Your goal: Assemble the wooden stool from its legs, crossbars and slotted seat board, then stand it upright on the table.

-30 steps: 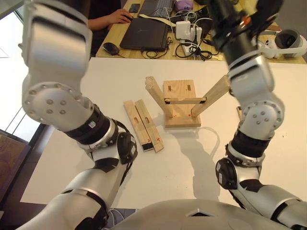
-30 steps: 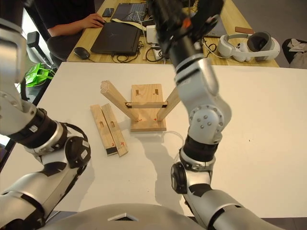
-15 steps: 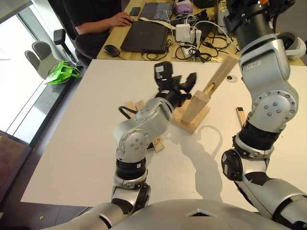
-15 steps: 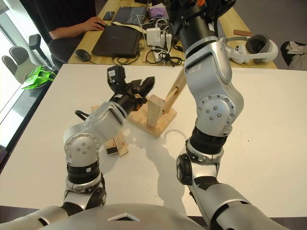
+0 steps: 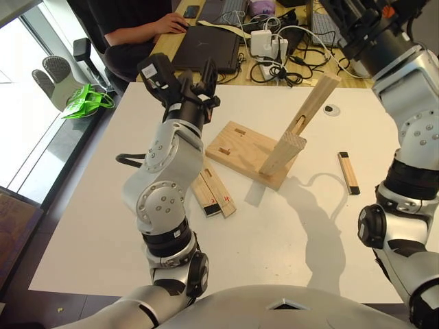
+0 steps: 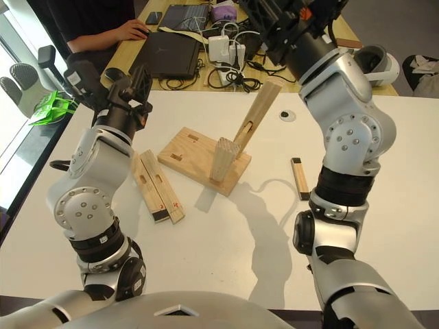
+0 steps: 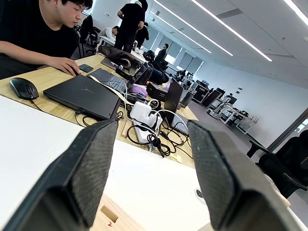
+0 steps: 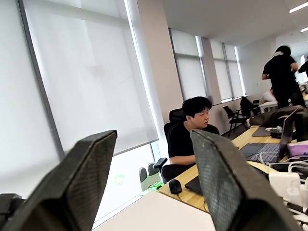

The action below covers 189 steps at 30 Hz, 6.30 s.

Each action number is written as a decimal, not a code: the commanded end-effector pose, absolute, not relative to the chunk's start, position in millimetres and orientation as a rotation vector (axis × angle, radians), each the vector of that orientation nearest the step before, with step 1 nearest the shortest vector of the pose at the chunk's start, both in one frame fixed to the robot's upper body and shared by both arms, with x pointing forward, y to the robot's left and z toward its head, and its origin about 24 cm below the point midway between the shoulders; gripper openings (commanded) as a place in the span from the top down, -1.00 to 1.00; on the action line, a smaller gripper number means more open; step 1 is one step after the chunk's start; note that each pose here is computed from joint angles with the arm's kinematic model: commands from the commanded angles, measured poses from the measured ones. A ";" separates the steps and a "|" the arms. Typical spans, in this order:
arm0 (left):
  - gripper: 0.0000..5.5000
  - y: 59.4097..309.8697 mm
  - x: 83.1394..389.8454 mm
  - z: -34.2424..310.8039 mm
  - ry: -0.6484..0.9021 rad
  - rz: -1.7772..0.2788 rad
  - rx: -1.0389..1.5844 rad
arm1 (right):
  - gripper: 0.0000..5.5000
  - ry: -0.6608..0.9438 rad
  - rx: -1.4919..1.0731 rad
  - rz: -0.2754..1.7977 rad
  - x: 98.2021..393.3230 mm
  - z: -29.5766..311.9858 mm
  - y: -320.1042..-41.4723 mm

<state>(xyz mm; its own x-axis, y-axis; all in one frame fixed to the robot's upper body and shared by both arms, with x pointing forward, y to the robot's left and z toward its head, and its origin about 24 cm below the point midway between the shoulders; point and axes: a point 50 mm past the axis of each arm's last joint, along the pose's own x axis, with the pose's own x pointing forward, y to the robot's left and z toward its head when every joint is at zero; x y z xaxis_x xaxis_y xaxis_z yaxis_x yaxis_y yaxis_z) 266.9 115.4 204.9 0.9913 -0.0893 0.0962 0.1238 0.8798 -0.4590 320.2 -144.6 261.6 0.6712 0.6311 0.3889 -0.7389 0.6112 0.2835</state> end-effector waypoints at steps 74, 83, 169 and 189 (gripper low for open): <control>0.02 170.8 255.9 184.6 -0.117 0.252 -0.360 | -0.04 -0.021 0.090 1.411 242.3 217.8 -110.0; 0.02 166.5 272.2 158.6 0.038 0.127 -0.189 | -0.04 0.136 0.012 1.280 242.6 175.7 -105.5; 0.02 103.9 245.3 177.9 0.247 -0.162 -0.326 | 0.54 0.940 0.173 0.013 236.4 56.9 -255.6; 0.02 46.9 201.4 191.5 0.256 -0.638 -1.035 | 0.54 -0.072 0.052 0.789 234.8 173.3 -111.2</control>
